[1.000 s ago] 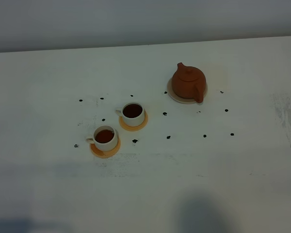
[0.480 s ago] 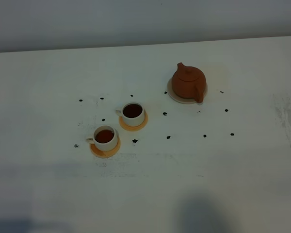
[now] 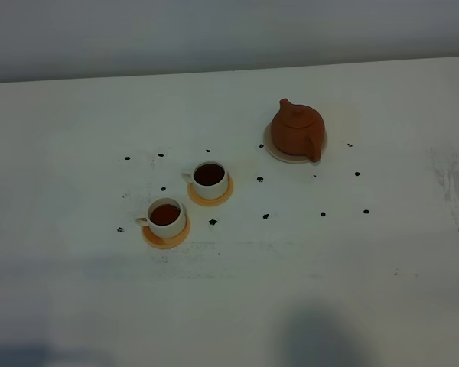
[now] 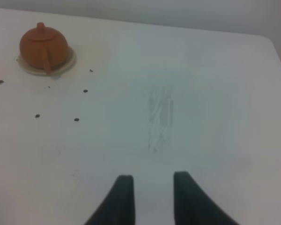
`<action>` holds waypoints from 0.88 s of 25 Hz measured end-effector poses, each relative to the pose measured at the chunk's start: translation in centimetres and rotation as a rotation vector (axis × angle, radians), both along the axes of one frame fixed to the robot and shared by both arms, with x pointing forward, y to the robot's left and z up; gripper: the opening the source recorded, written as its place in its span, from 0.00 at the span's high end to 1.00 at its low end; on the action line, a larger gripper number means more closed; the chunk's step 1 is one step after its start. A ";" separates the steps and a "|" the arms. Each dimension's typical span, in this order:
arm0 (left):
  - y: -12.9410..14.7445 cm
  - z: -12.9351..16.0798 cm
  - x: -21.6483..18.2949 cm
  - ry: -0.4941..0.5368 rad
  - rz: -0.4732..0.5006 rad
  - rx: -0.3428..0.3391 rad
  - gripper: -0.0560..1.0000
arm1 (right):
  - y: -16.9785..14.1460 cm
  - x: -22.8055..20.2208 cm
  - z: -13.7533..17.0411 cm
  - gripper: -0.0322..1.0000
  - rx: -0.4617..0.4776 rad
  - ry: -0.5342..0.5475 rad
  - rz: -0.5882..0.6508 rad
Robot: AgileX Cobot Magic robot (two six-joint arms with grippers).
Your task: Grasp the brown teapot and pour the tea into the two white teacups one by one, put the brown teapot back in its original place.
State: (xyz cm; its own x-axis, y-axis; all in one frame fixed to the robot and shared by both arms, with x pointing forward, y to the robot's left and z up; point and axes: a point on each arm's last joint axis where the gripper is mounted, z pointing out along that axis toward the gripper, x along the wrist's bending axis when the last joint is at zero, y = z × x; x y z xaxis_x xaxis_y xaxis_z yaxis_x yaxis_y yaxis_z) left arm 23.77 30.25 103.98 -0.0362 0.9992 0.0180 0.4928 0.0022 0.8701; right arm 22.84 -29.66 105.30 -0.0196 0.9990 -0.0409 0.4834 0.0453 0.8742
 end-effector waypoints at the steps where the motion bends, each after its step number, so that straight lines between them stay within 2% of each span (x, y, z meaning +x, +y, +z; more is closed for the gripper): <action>1: 0.0 0.0 0.0 0.000 0.000 0.000 0.74 | 0.0 0.0 0.0 0.78 0.000 0.000 0.000; 22: 0.0 0.0 0.0 0.000 0.000 0.000 0.74 | 0.0 0.0 0.0 0.78 0.000 0.000 0.000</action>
